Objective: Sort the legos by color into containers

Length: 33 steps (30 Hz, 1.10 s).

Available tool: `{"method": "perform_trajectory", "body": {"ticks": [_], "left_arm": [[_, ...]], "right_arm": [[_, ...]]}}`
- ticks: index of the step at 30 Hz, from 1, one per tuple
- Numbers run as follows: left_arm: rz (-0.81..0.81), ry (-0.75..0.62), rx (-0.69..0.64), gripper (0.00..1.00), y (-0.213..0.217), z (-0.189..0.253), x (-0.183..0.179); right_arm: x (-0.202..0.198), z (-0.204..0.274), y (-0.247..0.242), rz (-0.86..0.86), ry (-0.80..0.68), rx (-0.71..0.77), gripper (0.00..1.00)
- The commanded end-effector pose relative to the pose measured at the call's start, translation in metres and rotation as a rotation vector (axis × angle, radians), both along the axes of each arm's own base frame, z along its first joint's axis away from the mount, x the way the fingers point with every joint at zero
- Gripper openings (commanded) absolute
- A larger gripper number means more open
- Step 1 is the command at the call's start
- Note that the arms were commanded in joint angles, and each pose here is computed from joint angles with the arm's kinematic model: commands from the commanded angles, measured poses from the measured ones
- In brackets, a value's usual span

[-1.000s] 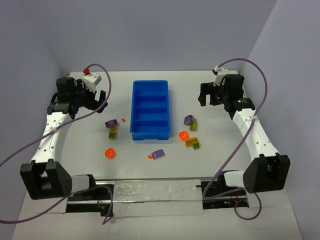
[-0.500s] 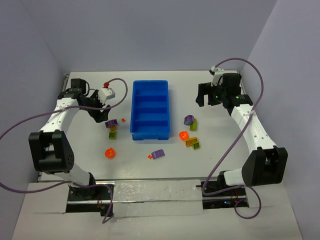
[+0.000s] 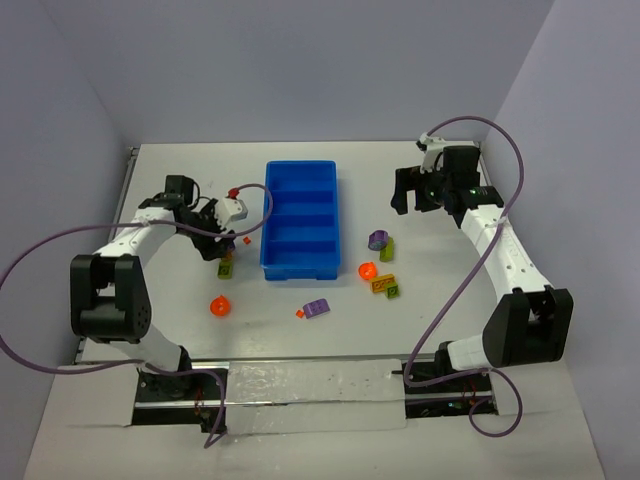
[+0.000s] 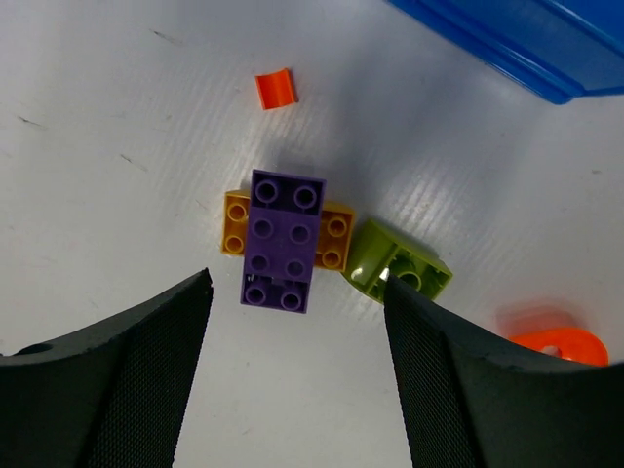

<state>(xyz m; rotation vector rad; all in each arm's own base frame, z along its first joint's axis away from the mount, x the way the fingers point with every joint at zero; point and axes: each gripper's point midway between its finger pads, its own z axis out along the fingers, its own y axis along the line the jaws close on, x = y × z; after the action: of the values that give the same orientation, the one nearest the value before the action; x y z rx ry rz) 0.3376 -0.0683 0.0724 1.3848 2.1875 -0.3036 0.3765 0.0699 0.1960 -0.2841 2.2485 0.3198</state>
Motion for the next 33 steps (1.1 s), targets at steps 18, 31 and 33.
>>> {"method": "perform_trajectory", "body": {"ticks": [18, 31, 33], "left_arm": [[-0.044, -0.045, 0.009, 0.57, -0.004, -0.019, 0.034], [-0.028, -0.061, 0.009, 0.04, 0.003, 0.004, 0.042], [-0.01, -0.078, -0.014, 0.0, 0.006, 0.026, 0.045]], "right_arm": [[0.006, 0.017, 0.01, 0.044, -0.031, 0.013, 1.0], [0.002, 0.023, 0.036, 0.111, -0.027, 0.074, 1.0], [0.0, 0.029, 0.046, 0.129, -0.031, 0.103, 1.0]]}}
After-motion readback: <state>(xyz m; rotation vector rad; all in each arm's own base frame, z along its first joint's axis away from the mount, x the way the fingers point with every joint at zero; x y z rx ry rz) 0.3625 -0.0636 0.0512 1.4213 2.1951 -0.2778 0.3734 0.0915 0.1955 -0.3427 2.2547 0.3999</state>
